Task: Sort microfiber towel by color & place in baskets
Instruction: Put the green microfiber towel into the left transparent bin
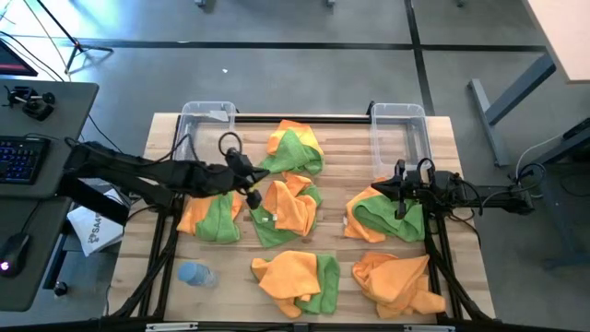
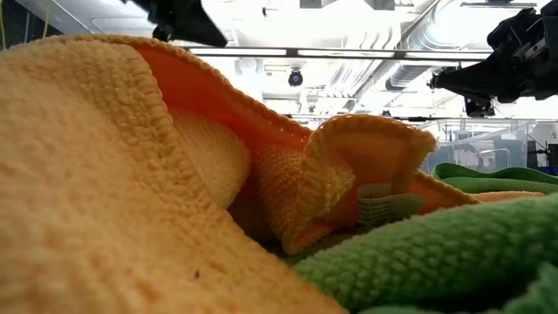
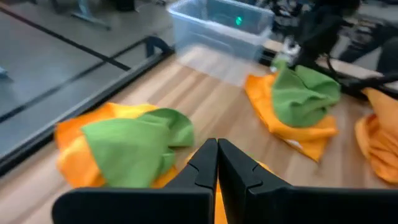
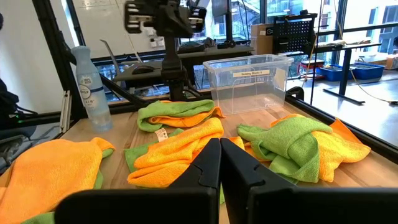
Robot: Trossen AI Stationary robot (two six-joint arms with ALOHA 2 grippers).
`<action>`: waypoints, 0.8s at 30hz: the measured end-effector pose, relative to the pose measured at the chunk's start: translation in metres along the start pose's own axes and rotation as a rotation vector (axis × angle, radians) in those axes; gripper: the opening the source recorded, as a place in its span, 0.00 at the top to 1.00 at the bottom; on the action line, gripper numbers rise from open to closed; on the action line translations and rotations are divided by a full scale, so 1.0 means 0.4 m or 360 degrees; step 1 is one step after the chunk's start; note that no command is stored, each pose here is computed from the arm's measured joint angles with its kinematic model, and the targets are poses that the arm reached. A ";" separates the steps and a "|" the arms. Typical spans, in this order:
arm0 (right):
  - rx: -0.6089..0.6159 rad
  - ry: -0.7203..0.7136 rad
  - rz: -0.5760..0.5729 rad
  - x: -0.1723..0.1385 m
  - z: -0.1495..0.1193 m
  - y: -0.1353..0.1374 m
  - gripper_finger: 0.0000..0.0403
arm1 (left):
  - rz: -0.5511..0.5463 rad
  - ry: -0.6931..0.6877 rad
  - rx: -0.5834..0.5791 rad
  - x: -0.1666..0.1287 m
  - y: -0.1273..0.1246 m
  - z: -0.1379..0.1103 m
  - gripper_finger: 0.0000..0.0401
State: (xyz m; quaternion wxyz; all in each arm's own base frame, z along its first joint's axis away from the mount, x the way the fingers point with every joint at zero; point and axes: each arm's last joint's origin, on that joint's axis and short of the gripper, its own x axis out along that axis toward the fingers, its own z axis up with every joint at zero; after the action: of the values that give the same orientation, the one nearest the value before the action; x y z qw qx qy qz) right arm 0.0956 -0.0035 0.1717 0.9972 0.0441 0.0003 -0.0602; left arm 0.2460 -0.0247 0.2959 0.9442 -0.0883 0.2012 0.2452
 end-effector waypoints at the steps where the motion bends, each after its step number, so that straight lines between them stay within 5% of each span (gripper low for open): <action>1: 0.0000 0.0000 0.0000 0.000 0.000 0.000 1.00 | 0.0001 0.0030 0.0000 0.003 -0.011 0.005 1.00; 13: 0.0000 0.0000 0.0000 0.000 0.000 0.000 1.00 | 0.0369 0.0597 -0.0450 -0.028 -0.054 0.002 1.00; 24: 0.0000 0.0000 0.0001 0.000 0.000 0.000 1.00 | 0.0387 0.0668 -0.0615 -0.037 -0.060 -0.019 1.00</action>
State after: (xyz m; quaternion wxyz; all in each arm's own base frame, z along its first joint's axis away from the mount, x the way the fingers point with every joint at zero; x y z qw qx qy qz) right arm 0.0956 -0.0034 0.1717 0.9972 0.0441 0.0002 -0.0600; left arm 0.2437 -0.0537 0.2968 0.8115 -0.2903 0.3504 0.3666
